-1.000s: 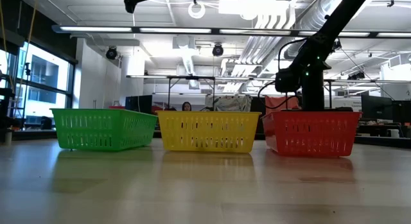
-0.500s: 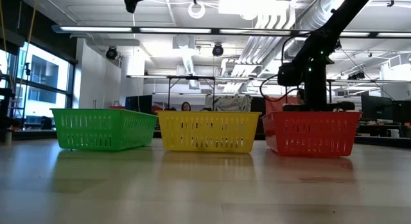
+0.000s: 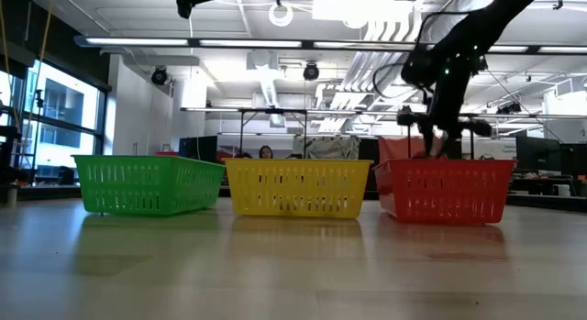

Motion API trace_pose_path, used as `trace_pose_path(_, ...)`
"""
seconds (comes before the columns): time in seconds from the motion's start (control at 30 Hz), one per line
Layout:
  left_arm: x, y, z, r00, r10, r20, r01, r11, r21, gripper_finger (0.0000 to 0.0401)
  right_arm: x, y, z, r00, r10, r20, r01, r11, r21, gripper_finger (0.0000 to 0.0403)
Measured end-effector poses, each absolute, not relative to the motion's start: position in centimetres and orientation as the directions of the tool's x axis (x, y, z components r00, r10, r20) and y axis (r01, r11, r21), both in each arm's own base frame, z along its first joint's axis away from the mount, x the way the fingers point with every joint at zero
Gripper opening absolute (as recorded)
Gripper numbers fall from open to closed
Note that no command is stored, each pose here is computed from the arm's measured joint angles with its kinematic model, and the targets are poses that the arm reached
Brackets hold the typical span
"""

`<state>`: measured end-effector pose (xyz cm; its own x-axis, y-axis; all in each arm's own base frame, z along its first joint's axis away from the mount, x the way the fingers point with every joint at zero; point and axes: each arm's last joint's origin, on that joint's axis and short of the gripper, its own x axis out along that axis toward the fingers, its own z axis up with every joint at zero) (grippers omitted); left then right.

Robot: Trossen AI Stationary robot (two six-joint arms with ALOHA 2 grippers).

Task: Sort Halloween decoration
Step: Put the white skull toy into the yellow basket

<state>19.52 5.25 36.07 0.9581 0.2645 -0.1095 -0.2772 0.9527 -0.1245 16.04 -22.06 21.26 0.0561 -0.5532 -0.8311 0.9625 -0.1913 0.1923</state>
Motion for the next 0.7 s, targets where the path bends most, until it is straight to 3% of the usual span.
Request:
trace_pose_path(0.3,19.5,5.2,36.1,0.958,0.265,-0.110,-0.278,0.952,-0.127,0.0156,15.7,-21.9,25.4,0.205,-0.717,-0.667,0.945,-0.034,0.326,0.0067)
trace_pose_path(0.7,19.5,5.2,36.1,0.958,0.265,-0.110,-0.280,0.948,-0.153,0.0156,16.7,-21.5,29.2,0.573,-0.706,-0.417,0.811,0.412,0.416,0.0066)
